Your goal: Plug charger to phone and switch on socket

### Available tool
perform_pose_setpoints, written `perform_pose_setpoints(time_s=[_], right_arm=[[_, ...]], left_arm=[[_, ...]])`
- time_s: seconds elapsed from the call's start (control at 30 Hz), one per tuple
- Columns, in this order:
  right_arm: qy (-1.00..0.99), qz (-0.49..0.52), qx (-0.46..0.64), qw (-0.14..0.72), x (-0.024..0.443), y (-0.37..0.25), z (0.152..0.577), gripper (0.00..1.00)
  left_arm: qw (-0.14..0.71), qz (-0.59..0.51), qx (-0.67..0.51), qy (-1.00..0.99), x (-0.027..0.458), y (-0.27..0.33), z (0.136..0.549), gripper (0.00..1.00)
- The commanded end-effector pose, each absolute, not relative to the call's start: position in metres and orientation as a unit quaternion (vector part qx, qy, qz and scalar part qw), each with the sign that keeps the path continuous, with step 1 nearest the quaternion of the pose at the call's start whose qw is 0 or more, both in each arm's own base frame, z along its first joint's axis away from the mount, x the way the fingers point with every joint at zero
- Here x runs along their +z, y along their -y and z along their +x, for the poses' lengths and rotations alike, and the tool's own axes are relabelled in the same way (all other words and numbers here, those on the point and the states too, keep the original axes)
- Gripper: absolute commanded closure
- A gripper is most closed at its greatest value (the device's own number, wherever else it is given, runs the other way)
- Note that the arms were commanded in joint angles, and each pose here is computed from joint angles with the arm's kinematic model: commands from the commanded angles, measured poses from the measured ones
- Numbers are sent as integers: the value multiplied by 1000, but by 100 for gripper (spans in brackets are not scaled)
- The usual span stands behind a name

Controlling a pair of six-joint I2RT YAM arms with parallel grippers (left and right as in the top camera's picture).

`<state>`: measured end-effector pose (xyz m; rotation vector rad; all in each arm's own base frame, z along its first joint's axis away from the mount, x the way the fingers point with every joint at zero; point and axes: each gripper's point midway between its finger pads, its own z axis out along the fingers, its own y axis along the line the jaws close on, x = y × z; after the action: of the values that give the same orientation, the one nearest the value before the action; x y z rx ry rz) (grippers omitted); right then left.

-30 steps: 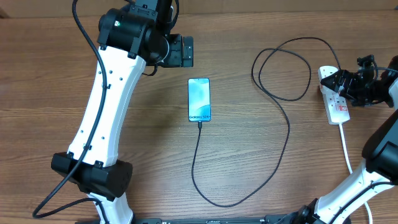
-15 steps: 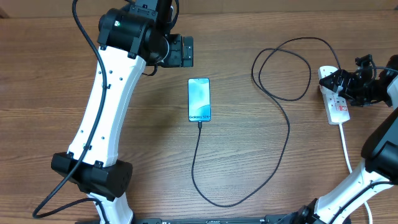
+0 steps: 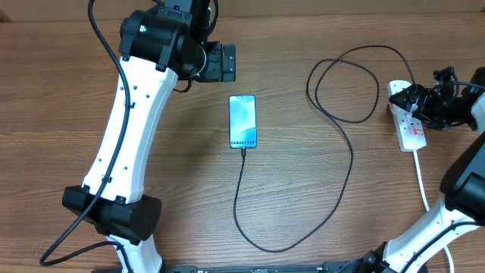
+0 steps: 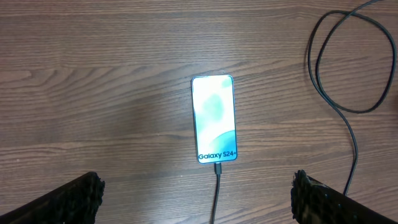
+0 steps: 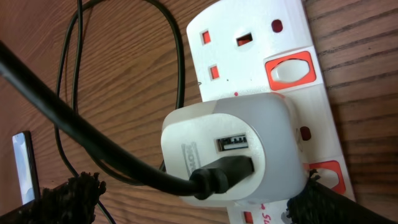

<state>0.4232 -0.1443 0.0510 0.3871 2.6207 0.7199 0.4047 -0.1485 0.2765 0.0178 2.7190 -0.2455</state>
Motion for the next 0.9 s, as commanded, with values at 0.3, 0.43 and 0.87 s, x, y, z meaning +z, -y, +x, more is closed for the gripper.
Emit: perform_pose_setpoints(time_s=[0.3, 0.43, 0.87], right_arm=[[-936, 140, 281, 159, 22, 120, 415, 0], [-936, 141, 282, 156, 20, 118, 412, 0], [-933, 158, 287, 150, 7, 114, 408, 0]], left_arm=[[203, 11, -80, -976, 274, 145, 406, 0], [203, 11, -80, -976, 274, 145, 406, 0], [203, 11, -80, -976, 274, 145, 406, 0]])
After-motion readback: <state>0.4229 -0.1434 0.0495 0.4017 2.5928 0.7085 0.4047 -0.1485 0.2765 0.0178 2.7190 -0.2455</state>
